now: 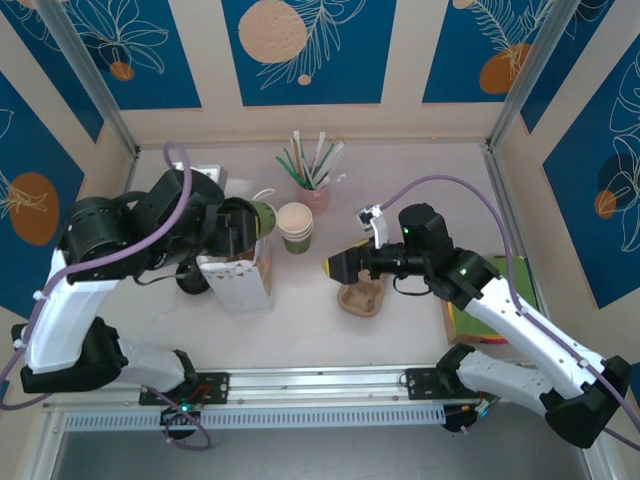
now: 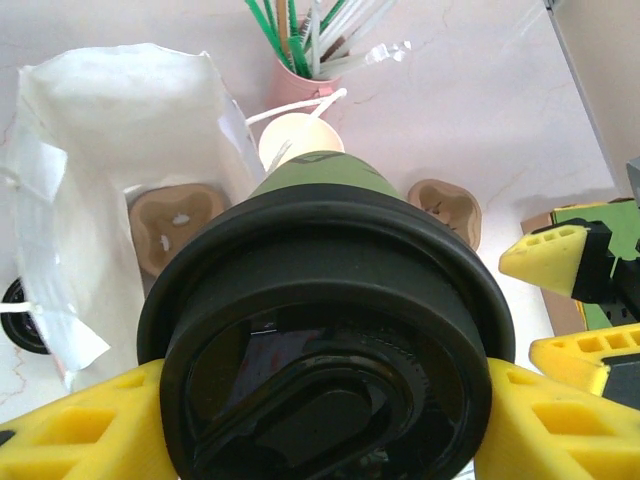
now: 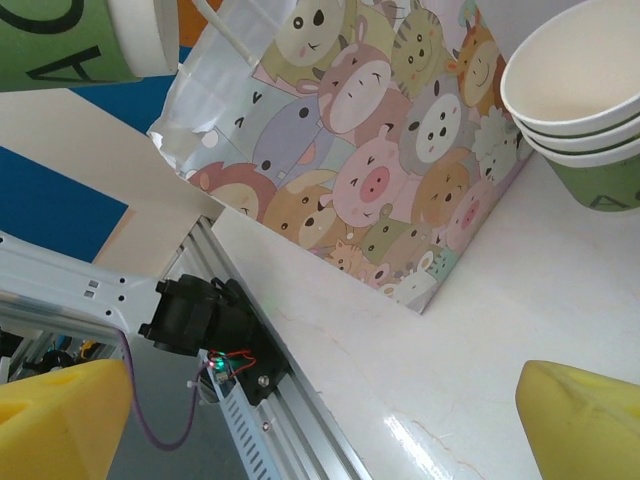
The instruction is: Pack the takeout coffee
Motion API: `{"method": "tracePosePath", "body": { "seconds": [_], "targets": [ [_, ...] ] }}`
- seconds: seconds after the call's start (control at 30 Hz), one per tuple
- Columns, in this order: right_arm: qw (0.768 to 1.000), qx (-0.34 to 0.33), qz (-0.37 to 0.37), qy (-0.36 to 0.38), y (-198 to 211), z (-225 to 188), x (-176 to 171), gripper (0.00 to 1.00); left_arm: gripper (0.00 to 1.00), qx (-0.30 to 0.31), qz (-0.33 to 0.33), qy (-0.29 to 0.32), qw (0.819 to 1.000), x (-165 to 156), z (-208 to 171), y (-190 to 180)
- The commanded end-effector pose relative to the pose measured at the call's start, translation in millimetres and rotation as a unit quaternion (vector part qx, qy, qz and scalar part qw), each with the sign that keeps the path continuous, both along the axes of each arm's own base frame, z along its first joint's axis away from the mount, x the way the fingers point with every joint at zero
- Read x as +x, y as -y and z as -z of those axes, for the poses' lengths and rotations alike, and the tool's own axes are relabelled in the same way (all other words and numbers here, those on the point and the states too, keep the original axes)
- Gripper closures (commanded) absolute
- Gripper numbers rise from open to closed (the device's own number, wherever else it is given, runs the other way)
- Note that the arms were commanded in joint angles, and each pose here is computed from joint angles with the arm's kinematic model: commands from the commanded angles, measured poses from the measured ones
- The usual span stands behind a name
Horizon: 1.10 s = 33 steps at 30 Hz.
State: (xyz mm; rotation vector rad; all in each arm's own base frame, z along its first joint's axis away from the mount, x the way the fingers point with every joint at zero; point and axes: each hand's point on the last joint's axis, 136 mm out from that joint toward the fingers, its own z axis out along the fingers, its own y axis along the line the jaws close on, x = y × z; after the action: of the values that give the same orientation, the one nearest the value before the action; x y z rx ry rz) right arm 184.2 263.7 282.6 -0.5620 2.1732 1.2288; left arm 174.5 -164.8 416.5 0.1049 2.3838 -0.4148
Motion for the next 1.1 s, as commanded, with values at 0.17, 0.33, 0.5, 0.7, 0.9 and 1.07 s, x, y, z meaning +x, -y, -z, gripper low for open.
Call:
{"method": "tracePosePath", "body": {
  "seconds": [0.17,0.33,0.5,0.7,0.9,1.07],
  "targets": [
    [1.000,-0.003,-0.010,0.021,-11,-11,2,0.01,0.41,0.031,-0.039,-0.009,0.999,-16,10,-46],
    [1.000,-0.008,-0.012,0.019,-16,-8,4,0.01,0.41,0.036,-0.048,-0.013,0.998,-21,12,-57],
    [1.000,-0.012,-0.015,0.019,-19,-6,5,0.01,0.41,0.054,-0.058,-0.017,0.997,-20,19,-61],
    [1.000,-0.018,-0.012,0.020,-18,-3,6,0.01,0.42,0.072,-0.078,-0.030,0.994,-16,31,-64],
    [0.999,-0.022,-0.012,0.023,-18,-2,7,0.01,0.42,0.101,-0.096,-0.045,0.989,-8,43,-69],
    [0.999,-0.025,-0.011,0.022,-16,0,7,0.01,0.42,0.130,-0.112,-0.080,0.982,2,60,-68]
  ]
}}
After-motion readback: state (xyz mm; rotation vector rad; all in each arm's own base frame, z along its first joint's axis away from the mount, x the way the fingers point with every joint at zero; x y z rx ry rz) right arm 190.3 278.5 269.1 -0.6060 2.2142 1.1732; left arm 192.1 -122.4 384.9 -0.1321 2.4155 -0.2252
